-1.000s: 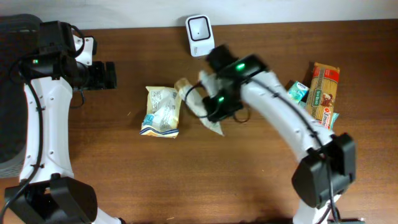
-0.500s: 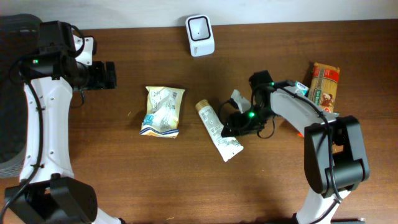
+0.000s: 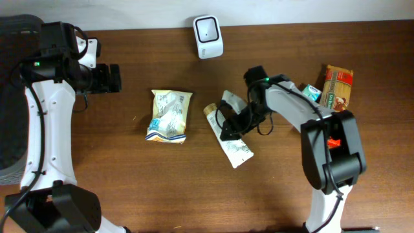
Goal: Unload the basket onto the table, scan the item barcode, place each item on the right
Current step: 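Lift the white bamboo package upright and hold it at the scanner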
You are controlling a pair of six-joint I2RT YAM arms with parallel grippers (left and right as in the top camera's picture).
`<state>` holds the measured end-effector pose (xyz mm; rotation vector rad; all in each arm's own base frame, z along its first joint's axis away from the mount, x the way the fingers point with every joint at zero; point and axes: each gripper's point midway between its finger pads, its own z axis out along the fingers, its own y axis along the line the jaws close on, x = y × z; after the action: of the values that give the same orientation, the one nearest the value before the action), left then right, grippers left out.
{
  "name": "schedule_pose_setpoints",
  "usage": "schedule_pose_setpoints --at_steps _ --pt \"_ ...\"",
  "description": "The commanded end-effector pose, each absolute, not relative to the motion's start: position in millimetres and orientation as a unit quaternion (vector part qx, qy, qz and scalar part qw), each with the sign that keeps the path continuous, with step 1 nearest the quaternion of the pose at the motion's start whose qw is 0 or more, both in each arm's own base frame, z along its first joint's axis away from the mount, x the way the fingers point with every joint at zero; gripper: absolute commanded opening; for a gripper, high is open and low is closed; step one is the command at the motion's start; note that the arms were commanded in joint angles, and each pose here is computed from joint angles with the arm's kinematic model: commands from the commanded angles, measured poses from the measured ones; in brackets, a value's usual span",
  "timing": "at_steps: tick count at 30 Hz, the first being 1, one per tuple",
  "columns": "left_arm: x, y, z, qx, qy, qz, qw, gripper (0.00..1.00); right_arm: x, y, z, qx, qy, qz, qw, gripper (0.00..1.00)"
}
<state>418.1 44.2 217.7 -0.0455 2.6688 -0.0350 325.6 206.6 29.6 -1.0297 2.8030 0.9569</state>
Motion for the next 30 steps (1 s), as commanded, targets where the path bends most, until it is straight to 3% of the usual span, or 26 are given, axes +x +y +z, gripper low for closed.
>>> schedule_pose_setpoints --at_steps 1,3,4,6,12,21,26,30 --pt "419 43 225 -0.02 0.97 -0.018 0.244 0.99 304 209 4 -0.333 0.887 0.316 -0.039 0.62" --pt "419 43 225 -0.02 0.97 -0.018 0.244 0.99 297 207 -5 -0.329 0.887 0.319 -0.05 0.21" --pt "419 43 225 -0.02 0.97 -0.018 0.244 0.99 294 207 -6 -0.328 0.887 0.322 -0.051 0.12" --pt "419 43 225 -0.02 0.97 -0.018 0.244 0.99 292 211 -4 -0.323 0.883 0.338 -0.053 0.07" --pt "419 43 225 -0.02 0.97 -0.018 0.244 0.99 301 236 46 -0.299 0.856 0.418 -0.049 0.04" --pt "419 43 225 -0.02 0.97 -0.018 0.244 0.99 328 269 266 -0.32 0.791 0.519 0.052 0.04" --pt "419 43 225 -0.02 0.97 -0.018 0.244 0.99 324 269 302 -0.334 0.78 0.524 0.078 0.04" --pt "419 43 225 -0.02 0.97 -0.018 0.244 0.99 330 262 283 -0.335 0.818 0.462 0.073 0.04"
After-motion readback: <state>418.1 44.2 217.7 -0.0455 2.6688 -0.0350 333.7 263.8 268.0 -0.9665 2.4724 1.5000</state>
